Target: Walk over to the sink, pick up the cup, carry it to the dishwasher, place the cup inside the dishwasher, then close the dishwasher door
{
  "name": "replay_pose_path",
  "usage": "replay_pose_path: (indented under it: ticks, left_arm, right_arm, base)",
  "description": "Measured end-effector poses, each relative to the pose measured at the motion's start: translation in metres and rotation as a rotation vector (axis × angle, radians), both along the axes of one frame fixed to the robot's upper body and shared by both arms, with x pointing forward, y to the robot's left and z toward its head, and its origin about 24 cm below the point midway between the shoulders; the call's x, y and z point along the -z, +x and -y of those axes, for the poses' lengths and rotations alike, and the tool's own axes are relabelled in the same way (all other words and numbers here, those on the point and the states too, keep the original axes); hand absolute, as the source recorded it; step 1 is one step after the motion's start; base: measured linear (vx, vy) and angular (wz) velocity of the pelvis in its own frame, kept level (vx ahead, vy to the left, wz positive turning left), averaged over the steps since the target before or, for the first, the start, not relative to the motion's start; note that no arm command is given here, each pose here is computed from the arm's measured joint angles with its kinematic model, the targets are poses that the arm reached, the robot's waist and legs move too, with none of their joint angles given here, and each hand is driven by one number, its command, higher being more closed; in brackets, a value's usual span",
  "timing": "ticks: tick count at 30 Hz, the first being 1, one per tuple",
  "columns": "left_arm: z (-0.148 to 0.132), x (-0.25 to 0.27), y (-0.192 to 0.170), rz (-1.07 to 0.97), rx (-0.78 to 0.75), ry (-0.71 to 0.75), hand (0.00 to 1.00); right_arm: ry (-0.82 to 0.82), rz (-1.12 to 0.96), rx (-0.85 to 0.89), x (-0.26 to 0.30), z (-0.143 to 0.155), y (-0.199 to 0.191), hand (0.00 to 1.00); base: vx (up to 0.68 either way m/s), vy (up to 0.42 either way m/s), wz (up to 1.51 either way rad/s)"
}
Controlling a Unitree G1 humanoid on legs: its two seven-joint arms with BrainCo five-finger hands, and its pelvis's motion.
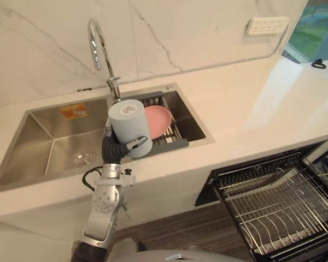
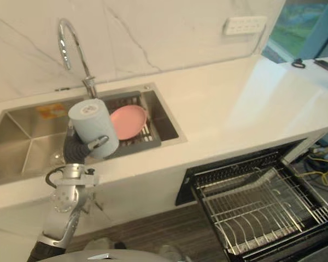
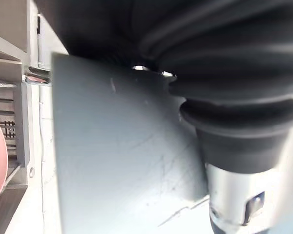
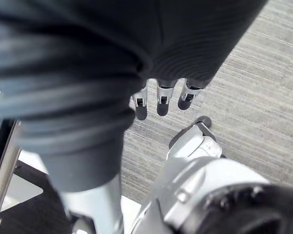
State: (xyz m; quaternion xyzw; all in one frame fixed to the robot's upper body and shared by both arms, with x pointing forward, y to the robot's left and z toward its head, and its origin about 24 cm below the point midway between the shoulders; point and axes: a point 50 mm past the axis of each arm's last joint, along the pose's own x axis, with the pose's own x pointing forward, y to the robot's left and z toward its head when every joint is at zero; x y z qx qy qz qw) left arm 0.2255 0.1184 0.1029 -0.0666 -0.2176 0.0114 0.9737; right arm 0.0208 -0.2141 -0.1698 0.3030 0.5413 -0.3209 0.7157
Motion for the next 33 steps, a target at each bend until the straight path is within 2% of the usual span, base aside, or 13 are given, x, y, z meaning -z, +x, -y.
replay_pose_path:
  ticks: [5, 10, 15, 19, 23, 28, 33]
  left_arm:
    - [0.001, -0.001, 0.001, 0.001, -0.012, -0.010, 1.00]
    - [0.012, -0.003, 0.001, 0.010, 0.024, -0.020, 1.00]
    - [0.002, -0.010, 0.006, 0.050, -0.035, -0.034, 1.00]
    - [-0.008, -0.012, 0.008, 0.072, -0.072, -0.014, 1.00]
    - [-0.001, -0.021, 0.017, 0.110, -0.056, 0.015, 1.00]
    - [-0.011, -0.023, 0.027, 0.089, -0.118, 0.056, 1.00]
    - [-0.015, -0.022, 0.029, 0.068, -0.140, 0.059, 1.00]
  right_arm:
    - [-0.002, -0.015, 0.094, 0.001, -0.002, -0.006, 0.00]
    - [-0.003, 0.057, 0.250, 0.000, -0.002, -0.003, 0.00]
    - [-0.089, 0.079, 0.216, -0.003, 0.010, -0.002, 0.00]
    - [-0.094, 0.059, 0.302, -0.003, 0.018, -0.010, 0.00]
    - [-0.098, 0.031, 0.370, -0.004, 0.030, -0.019, 0.00]
    - [-0.067, 0.091, 0.318, -0.003, 0.025, 0.014, 0.00]
    - [-0.046, 0.116, 0.307, -0.003, 0.019, 0.022, 0.00]
  base:
    - [0.13, 0.081, -0.04]
    - [-0.01, 0.001, -0.10]
    - [-0.11, -0.020, -0.53]
    - [-0.01, -0.021, -0.46]
    - [0.05, 0.009, -0.13]
    - [0.01, 0.067, -0.41]
    - [-0.04, -0.006, -0.06]
